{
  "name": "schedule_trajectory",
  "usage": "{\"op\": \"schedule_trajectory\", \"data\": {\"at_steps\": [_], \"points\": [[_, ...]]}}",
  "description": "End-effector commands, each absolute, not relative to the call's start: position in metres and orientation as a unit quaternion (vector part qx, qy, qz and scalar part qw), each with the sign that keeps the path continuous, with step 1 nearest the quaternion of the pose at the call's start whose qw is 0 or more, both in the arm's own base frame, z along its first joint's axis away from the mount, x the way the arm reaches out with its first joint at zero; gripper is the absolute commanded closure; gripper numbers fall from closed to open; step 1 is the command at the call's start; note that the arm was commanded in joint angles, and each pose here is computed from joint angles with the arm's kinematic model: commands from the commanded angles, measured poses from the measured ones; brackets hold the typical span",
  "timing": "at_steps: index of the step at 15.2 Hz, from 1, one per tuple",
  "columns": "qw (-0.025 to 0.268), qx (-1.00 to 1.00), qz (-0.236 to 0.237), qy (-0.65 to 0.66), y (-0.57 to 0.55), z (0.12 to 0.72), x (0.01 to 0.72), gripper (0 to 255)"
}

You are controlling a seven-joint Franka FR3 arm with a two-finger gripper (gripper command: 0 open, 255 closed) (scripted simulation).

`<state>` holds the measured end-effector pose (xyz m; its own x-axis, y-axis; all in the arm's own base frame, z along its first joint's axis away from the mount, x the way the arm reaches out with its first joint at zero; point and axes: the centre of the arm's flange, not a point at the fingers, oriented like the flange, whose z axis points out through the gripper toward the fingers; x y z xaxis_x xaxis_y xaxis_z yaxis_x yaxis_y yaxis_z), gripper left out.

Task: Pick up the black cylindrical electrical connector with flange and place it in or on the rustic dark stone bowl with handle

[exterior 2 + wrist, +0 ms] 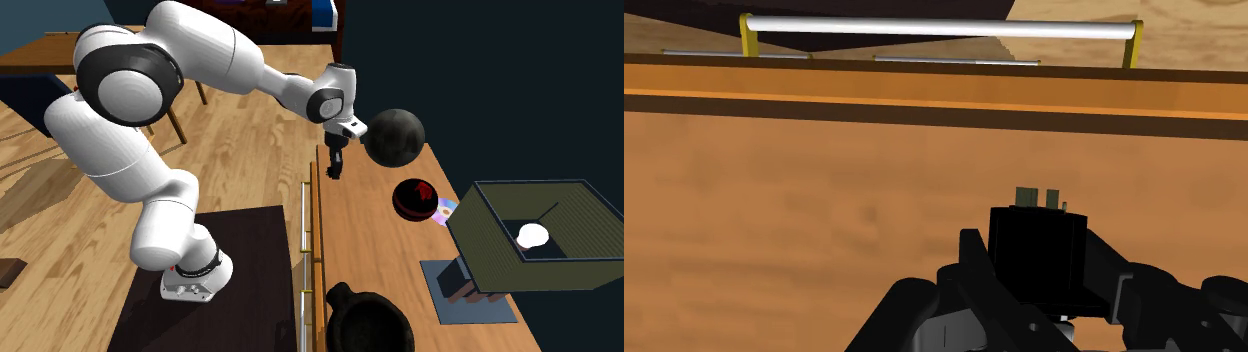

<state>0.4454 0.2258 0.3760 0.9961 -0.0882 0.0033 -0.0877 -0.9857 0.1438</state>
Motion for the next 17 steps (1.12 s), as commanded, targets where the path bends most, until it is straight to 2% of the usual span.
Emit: {"op": "schedule_trajectory", "data": {"at_steps": [1, 17], "points": [[0.072, 0.996, -0.001, -0.044, 0.226, 0.381, 0.445, 255], [0.072, 0.996, -0.001, -0.044, 0.226, 0.466, 0.445, 255]]}}
